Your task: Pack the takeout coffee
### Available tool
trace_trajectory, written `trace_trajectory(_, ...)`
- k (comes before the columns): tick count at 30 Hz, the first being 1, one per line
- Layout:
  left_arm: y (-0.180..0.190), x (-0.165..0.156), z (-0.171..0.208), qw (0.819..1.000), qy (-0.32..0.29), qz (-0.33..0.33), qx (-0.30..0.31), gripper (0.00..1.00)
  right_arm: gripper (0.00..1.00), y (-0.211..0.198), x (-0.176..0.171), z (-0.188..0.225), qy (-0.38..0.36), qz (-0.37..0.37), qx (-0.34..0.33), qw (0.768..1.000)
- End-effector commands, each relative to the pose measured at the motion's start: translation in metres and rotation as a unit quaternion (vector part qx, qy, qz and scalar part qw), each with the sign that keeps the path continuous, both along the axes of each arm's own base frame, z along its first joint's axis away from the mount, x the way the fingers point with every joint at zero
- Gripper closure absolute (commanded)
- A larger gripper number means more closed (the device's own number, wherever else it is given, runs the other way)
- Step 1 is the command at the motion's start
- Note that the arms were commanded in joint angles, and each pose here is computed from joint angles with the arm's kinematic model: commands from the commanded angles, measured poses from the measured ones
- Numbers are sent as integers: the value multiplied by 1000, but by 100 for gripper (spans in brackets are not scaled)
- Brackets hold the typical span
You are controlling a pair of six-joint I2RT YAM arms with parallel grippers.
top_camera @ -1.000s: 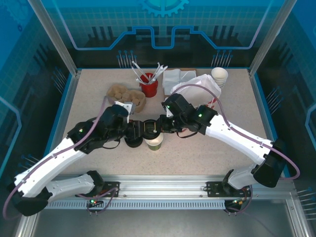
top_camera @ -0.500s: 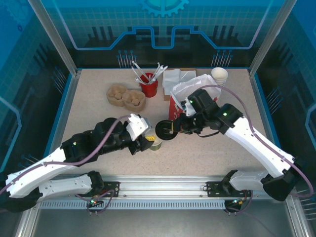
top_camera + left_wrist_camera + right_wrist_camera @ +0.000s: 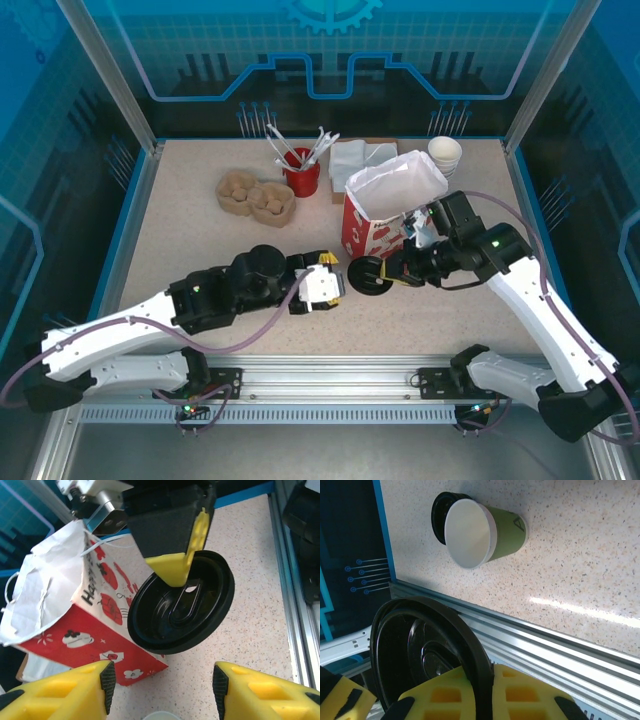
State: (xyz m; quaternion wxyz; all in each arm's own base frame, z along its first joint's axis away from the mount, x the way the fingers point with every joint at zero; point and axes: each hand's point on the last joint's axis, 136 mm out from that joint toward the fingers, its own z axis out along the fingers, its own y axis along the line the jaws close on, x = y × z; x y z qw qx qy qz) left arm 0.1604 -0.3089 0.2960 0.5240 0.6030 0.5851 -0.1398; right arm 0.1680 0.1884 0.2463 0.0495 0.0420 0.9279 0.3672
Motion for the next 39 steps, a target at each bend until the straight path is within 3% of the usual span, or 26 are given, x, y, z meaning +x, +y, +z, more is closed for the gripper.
trace_trajectory(1,-13,-3,3,998,-50,-37,9,43,100,0,-14,-2,24,20,21,999)
trace_trajectory(13,-27,3,-15,995,-64,-49,59,56,100,1,-14,-9,36,27,23,999)
trace_trajectory(39,-36,0,-20,986,-116,-72,97,67,100,6,-20,-18,77,37,33,996)
